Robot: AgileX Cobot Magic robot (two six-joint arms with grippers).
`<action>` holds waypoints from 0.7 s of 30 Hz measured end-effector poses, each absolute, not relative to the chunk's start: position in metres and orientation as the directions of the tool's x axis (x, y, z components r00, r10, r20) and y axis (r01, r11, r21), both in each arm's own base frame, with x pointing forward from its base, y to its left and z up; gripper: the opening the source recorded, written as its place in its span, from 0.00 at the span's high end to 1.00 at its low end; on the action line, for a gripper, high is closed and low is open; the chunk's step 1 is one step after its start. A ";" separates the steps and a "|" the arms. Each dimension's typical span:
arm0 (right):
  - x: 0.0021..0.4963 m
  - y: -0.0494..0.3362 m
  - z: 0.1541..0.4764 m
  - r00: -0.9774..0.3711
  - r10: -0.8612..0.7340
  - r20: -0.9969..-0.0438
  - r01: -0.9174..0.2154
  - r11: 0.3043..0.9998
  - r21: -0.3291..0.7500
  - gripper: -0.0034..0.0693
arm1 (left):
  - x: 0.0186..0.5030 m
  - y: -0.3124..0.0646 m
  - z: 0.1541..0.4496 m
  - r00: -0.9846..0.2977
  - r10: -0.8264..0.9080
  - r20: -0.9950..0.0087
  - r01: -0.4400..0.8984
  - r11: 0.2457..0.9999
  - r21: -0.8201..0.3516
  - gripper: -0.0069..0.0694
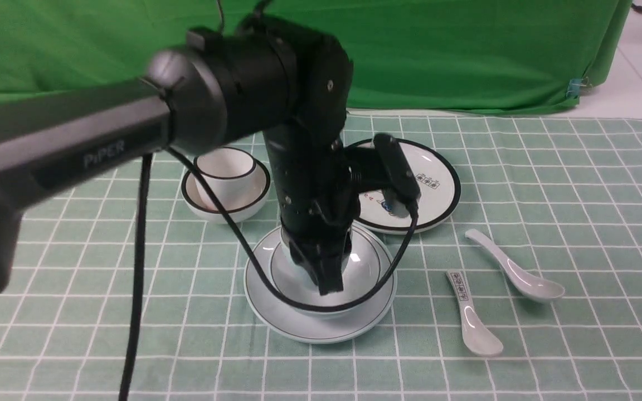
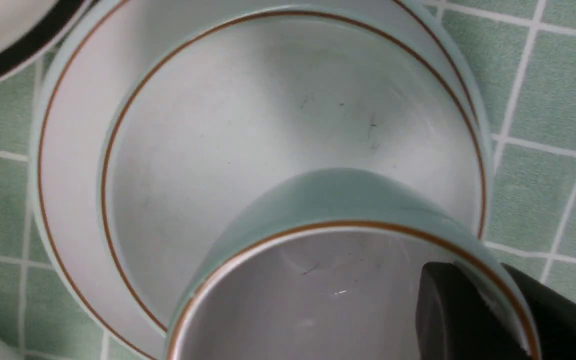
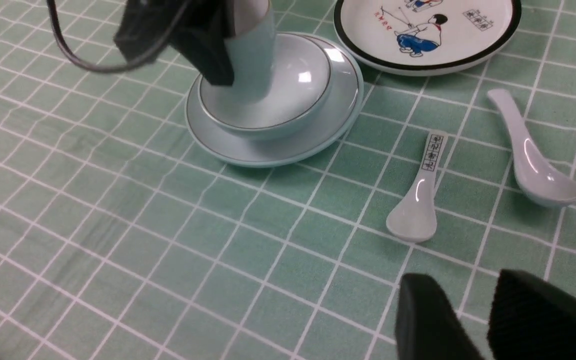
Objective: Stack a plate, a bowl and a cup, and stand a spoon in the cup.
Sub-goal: Use the left arm to put the blue teacup into the blue rice bowl in the middle
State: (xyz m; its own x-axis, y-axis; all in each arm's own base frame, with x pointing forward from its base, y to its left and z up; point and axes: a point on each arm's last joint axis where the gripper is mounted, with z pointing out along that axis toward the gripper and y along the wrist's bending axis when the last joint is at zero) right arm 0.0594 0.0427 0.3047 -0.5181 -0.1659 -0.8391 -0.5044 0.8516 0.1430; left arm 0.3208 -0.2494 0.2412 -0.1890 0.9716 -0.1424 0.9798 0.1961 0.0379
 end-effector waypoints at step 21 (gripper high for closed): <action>0.059 0.043 0.305 -0.522 -0.162 -0.837 -0.501 0.853 0.148 0.62 | 0.334 -0.258 0.218 -0.192 0.964 -0.183 0.974 0.210 0.083 0.81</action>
